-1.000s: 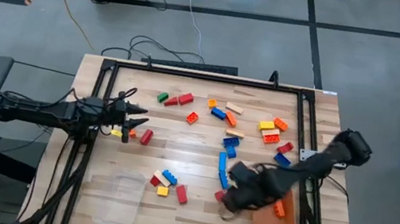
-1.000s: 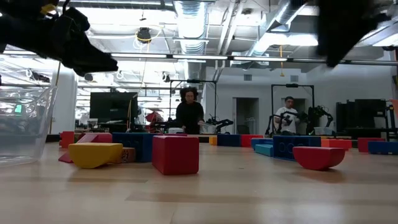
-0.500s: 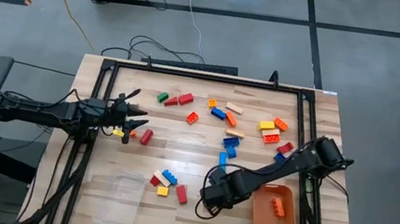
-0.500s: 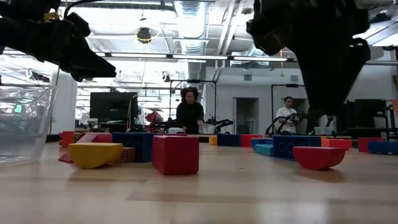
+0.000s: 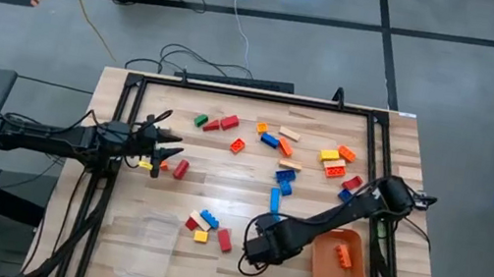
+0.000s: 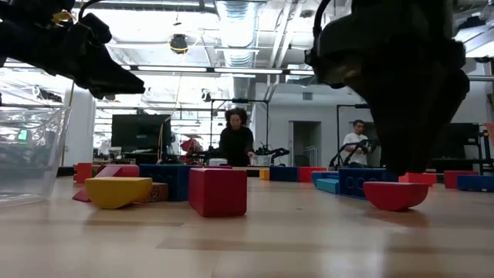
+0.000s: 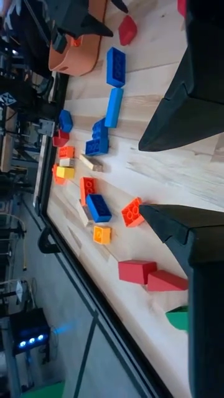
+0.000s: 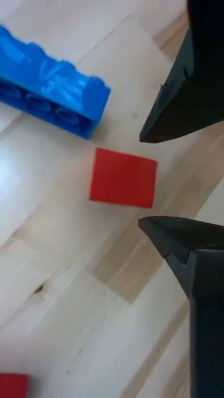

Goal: Sort blocks by size
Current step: Put the small red block into the transparent bin

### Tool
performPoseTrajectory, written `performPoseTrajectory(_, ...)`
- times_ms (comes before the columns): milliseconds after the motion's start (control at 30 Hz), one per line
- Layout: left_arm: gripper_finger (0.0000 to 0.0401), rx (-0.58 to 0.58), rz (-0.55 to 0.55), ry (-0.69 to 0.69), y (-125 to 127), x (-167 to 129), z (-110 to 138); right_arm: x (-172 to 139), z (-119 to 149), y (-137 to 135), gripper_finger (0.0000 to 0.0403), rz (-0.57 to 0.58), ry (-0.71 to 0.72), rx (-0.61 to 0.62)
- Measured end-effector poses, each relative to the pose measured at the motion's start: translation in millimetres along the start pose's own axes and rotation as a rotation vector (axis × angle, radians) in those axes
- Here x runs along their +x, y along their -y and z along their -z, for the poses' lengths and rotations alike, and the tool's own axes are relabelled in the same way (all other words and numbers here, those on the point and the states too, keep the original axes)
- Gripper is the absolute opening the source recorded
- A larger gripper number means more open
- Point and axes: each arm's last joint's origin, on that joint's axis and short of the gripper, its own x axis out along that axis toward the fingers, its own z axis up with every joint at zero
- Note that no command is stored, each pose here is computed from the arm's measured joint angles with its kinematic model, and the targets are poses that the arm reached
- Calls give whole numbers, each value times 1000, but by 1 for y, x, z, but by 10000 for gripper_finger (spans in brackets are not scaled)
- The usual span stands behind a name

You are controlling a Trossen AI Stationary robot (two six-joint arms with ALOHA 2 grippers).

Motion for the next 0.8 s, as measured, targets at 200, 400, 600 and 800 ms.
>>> performPoseTrajectory(200,142,6,2,21,0,0,-2,8,-6,4,234,2,36,19)
performPoseTrajectory(400,142,7,2,20,0,0,-2,14,-7,5,234,-10,41,19)
performPoseTrajectory(600,142,7,3,13,0,0,-1,14,-6,5,234,-9,41,-9)
performPoseTrajectory(800,142,7,3,12,0,0,-1,14,-6,7,229,9,36,-22)
